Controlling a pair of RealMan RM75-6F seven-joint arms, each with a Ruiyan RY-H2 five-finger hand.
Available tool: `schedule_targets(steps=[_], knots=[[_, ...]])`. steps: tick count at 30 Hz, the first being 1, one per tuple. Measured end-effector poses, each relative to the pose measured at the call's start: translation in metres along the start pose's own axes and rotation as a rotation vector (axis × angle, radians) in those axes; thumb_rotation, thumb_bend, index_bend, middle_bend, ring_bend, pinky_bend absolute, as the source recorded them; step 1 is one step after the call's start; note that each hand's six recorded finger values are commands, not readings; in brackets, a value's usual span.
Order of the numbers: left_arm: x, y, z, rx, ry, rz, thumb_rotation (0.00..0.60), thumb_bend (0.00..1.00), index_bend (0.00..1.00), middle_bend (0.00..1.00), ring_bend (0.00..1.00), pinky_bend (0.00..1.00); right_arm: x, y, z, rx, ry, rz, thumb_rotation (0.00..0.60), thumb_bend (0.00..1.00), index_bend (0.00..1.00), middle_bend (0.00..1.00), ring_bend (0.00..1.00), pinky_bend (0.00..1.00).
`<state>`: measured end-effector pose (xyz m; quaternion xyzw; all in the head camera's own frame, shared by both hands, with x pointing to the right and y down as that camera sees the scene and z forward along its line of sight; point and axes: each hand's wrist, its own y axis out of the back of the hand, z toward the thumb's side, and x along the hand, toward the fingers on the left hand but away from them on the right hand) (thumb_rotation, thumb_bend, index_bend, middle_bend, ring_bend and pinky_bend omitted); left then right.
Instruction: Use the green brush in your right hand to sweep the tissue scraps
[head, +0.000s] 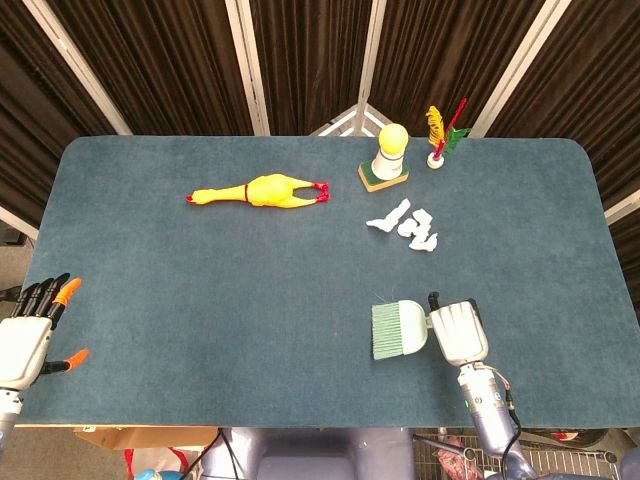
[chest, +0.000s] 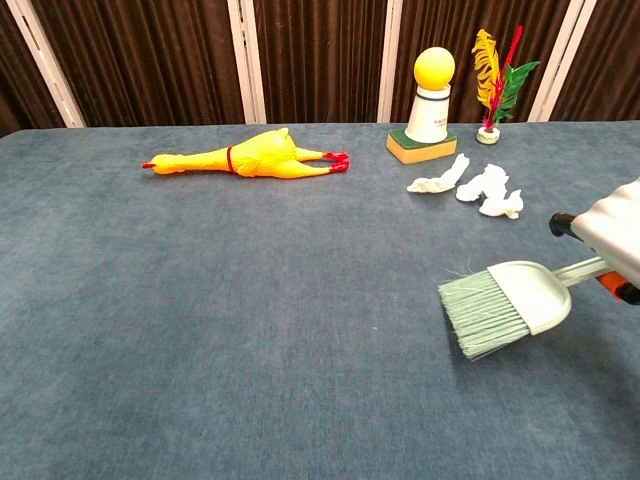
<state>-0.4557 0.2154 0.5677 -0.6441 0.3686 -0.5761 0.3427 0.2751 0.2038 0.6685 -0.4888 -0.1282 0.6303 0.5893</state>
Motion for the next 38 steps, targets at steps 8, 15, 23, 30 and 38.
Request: schedule_targets(steps=[8, 15, 23, 30, 38], knots=[[0.0, 0.0, 0.001, 0.0, -0.003, 0.001, 0.6, 0.0, 0.0, 0.0, 0.0, 0.02, 0.007, -0.006, -0.013, 0.043, -0.004, 0.037, 0.6, 0.12, 0.0, 0.87, 0.82, 0.68], [0.0, 0.0, 0.001, -0.004, -0.003, 0.004, 0.6, 0.0, 0.0, 0.0, 0.0, 0.02, 0.016, -0.003, -0.023, 0.05, 0.043, 0.065, 0.6, 0.1, 0.0, 0.83, 0.78, 0.62], [-0.001, 0.001, 0.001, -0.001, 0.0, 0.007, 0.6, 0.0, 0.0, 0.0, 0.0, 0.02, 0.032, 0.007, -0.038, 0.008, 0.051, 0.041, 0.6, 0.1, 0.0, 0.32, 0.26, 0.24], [-0.005, 0.005, 0.005, 0.029, -0.027, 0.027, 0.6, 0.0, 0.0, 0.0, 0.0, 0.02, 0.05, 0.004, -0.069, -0.239, -0.037, 0.064, 0.6, 0.1, 0.0, 0.0, 0.0, 0.01], [-0.006, 0.003, 0.006, 0.067, -0.027, 0.052, 0.6, 0.0, 0.0, 0.0, 0.0, 0.02, 0.079, 0.004, -0.109, -0.638, -0.119, 0.042, 0.6, 0.1, 0.0, 0.0, 0.0, 0.0]])
